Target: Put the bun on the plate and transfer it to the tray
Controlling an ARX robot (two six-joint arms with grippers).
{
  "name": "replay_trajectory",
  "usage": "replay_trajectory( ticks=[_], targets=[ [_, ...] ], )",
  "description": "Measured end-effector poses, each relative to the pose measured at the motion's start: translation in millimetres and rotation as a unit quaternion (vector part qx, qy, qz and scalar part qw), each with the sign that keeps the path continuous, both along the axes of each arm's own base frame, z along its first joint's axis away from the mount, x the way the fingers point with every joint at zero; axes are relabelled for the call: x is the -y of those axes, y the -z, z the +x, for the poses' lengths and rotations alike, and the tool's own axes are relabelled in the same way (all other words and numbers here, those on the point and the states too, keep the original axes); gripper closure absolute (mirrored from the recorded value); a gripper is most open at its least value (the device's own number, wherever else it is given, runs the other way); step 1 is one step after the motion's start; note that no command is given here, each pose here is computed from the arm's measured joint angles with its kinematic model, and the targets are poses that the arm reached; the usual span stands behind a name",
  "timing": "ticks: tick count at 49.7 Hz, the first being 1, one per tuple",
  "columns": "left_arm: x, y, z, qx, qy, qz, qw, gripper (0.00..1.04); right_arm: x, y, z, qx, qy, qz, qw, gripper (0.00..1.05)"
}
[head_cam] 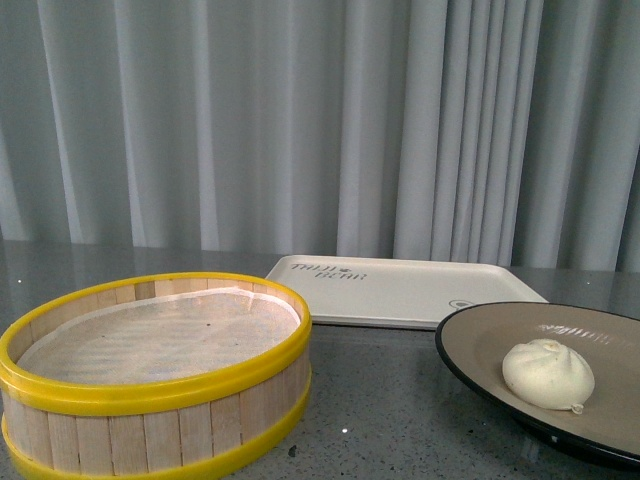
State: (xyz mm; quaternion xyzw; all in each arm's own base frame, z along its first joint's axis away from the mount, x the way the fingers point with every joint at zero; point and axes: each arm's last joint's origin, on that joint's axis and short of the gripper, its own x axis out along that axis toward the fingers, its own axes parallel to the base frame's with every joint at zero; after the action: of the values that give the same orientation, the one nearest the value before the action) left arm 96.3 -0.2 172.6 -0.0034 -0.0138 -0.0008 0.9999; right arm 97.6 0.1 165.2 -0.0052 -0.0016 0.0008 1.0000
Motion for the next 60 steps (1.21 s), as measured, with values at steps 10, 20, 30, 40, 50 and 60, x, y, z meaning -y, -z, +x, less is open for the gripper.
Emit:
replay_trajectory(
  ticks=[10,20,30,40,50,60],
  targets=[
    [0,0,0,-0.002,0.0,0.0,1.0,0.92,0,0,0,0.0,0.0,0.0,1.0,0.08],
    [0,0,0,-0.002,0.0,0.0,1.0,0.54,0,0,0,0.0,0.0,0.0,1.0,0.08],
    [0,0,0,-0.002,0.0,0.0,1.0,0.09,0,0,0,0.0,0.0,0.0,1.0,0.08],
    [0,0,0,-0.002,0.0,0.001,1.0,0.07,0,0,0,0.0,0.0,0.0,1.0,0.08],
    [0,0,0,-0.002,0.0,0.001,1.0,0.07,0,0,0,0.0,0.0,0.0,1.0,0.08],
    [0,0,0,-0.002,0.0,0.001,1.0,0.07,7,-39,14,-0.094,0.071,-0.032,0.993,0.08]
  ],
)
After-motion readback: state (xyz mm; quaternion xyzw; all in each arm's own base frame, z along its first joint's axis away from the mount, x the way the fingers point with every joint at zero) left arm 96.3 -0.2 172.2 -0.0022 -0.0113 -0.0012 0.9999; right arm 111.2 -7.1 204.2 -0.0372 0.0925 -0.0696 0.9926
